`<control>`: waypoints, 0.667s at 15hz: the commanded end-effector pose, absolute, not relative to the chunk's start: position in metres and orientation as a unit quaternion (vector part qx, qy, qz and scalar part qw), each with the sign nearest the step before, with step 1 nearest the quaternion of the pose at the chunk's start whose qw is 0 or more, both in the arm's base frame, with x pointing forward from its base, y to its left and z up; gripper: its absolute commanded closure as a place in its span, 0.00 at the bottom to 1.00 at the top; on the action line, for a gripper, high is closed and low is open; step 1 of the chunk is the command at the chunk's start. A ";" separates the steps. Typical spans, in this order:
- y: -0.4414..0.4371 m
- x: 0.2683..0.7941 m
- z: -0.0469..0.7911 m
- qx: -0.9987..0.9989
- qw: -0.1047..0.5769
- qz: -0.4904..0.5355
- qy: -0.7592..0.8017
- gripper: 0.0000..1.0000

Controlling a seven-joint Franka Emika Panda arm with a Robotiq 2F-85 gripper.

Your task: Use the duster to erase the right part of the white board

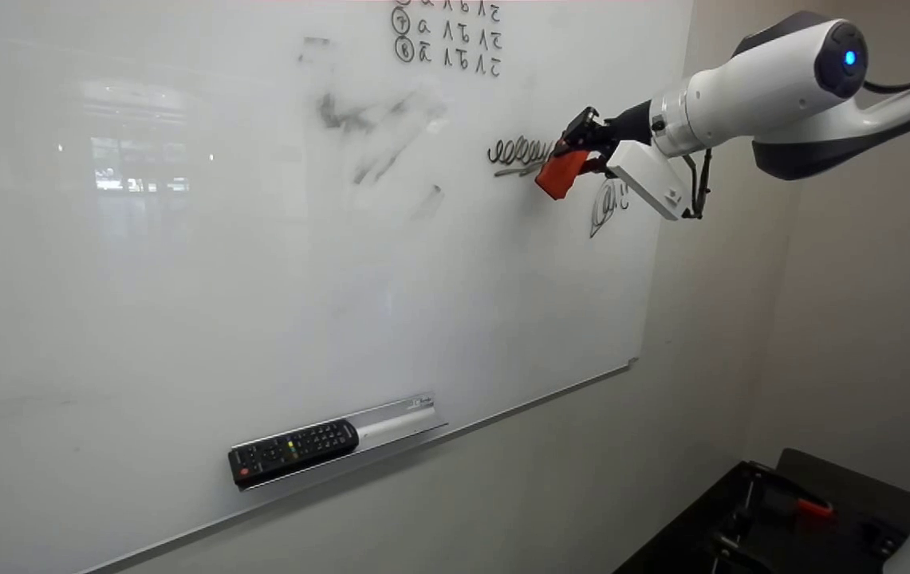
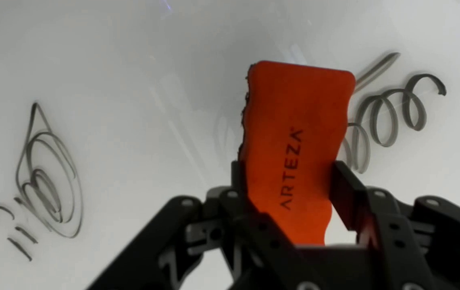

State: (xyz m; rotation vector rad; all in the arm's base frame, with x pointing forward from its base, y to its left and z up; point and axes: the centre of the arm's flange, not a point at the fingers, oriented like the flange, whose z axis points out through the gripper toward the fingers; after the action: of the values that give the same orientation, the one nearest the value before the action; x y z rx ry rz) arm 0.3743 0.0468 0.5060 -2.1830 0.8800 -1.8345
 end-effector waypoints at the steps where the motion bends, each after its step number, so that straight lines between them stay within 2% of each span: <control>1: 0.007 0.363 0.522 -0.722 0.102 -0.600 0.328 0.72; 6: -0.074 0.345 0.540 -0.739 0.150 -0.549 0.361 0.72; 10: -0.118 0.339 0.544 -0.750 0.151 -0.526 0.372 0.72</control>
State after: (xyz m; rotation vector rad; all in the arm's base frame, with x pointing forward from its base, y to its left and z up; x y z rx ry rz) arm 0.3390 -0.0974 0.5222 -2.1062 1.0564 -1.5634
